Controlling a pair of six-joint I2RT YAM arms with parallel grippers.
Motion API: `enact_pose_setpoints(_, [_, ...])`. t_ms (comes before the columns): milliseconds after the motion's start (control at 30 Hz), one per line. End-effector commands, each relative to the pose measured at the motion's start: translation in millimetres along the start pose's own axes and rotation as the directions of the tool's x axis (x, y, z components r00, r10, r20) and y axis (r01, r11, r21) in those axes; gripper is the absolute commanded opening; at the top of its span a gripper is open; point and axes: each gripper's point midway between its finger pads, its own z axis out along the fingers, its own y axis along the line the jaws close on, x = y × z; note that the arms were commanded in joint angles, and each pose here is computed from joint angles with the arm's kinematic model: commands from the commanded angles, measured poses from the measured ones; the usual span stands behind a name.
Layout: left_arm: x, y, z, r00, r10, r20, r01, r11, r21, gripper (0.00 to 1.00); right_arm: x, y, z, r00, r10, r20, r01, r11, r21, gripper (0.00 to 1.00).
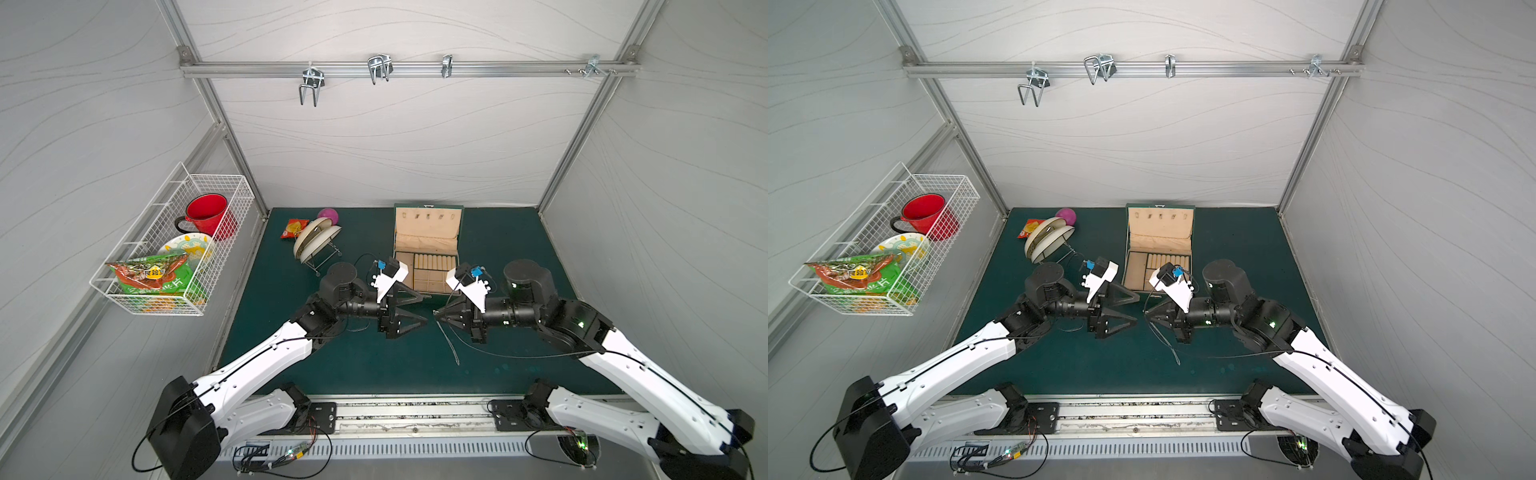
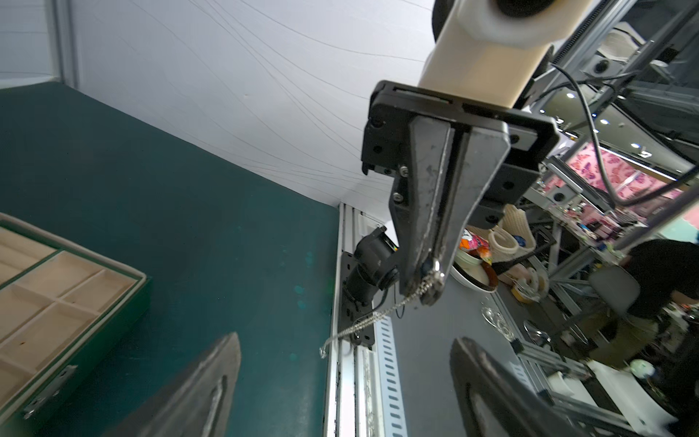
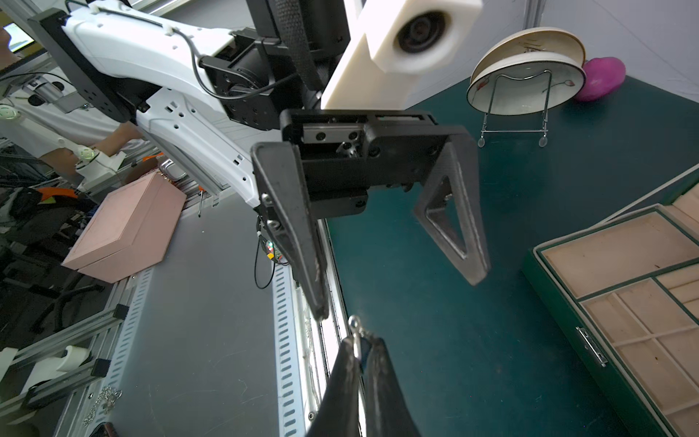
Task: Put jewelry chain into jewelry box
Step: Adjust the necklace.
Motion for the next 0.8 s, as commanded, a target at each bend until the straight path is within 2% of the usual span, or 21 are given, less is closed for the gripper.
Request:
enact_pose_setpoints(0, [-16,-28,6,0.996,0.088,0.004,-0.087,0.987,0.133,0.91,-6,8,-4,1.0,-0.013,0.006,0.013,0.999,-0.038,0.0])
enact_pose_setpoints(233, [-8,-39,24,0.995,0.092,-0.024,-0.085,0.973,0.215,0.9,-12,8,0,1.0,0.005,0.023,-0.004,0.998,-0.057,0.0])
enact_pose_setpoints(400, [4,-45,23,0.996,0.045,-0.071,-0.025,0.964,0.265,0.61,-14,-2,1,0.999,0.012,0.032,-0.012,1.0,-0.009,0.0])
enact_pose_setpoints(767, [15,-52,19,0.995,0.016,-0.1,0.015,0.953,0.302,0.42,-15,-24,-2,0.999,0.035,0.041,-0.039,0.993,0.109,0.0])
